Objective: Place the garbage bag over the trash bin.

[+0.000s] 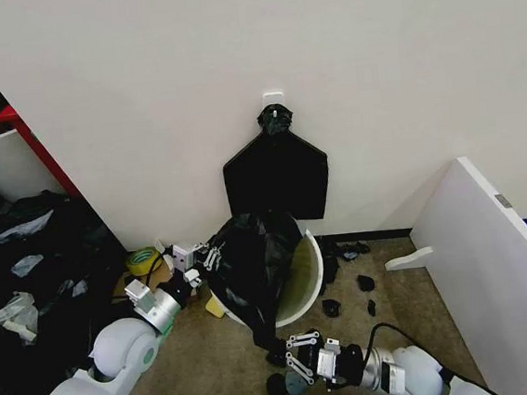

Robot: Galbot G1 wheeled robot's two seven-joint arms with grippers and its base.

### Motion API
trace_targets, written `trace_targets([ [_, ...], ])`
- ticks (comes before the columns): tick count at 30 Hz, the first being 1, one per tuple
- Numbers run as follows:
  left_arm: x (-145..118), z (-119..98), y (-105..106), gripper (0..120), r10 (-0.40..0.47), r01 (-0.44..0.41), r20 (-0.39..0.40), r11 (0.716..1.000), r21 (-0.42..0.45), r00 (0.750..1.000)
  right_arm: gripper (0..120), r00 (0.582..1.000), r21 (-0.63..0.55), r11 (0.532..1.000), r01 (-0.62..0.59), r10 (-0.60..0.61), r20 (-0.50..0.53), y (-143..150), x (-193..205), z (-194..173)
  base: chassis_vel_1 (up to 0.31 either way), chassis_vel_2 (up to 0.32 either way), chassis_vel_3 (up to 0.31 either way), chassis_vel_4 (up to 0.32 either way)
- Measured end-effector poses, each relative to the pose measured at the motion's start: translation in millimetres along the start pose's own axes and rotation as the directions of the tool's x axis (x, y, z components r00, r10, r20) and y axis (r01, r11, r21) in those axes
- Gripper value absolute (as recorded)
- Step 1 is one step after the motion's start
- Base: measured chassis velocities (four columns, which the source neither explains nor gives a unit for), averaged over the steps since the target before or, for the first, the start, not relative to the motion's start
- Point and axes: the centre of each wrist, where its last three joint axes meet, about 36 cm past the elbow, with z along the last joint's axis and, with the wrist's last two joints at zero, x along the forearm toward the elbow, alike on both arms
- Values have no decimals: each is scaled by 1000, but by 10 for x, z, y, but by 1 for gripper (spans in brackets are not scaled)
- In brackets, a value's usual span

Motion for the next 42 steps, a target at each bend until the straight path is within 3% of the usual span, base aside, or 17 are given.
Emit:
trace_targets([
  [6,14,-56,-166,5,-16,20,-49,997,75,999,0,995,159,984,79,-68,-74,-273,105,92,0,0,0,0],
  [11,39,-76,-201,5,-15,19,-79,998,55,997,0,961,324,926,194,-113,-251,-732,351,93,0,0,0,0],
  [20,29,-78,-149,5,-39,40,-90,999,12,995,0,944,361,909,209,-92,-317,-1086,623,0,0,0,0,0],
  [24,19,-63,-111,5,-63,62,-93,998,-11,994,0,960,324,935,145,-54,-273,-1128,742,-6,0,0,0,0],
  [28,7,-74,-92,5,-76,75,-92,997,-10,993,1,972,232,963,139,-87,-220,-975,746,53,0,0,0,0],
  [33,-15,-69,-59,5,-88,88,-76,996,-10,993,21,989,51,988,146,-144,-36,-594,532,98,0,0,0,0],
  [38,-18,-30,8,5,-97,94,-63,994,-58,993,36,980,-11,984,178,-176,95,-611,451,72,0,0,0,0],
  [42,15,24,44,5,-97,90,-63,991,-102,993,51,981,-83,990,116,-101,165,-671,456,46,0,0,0,0],
])
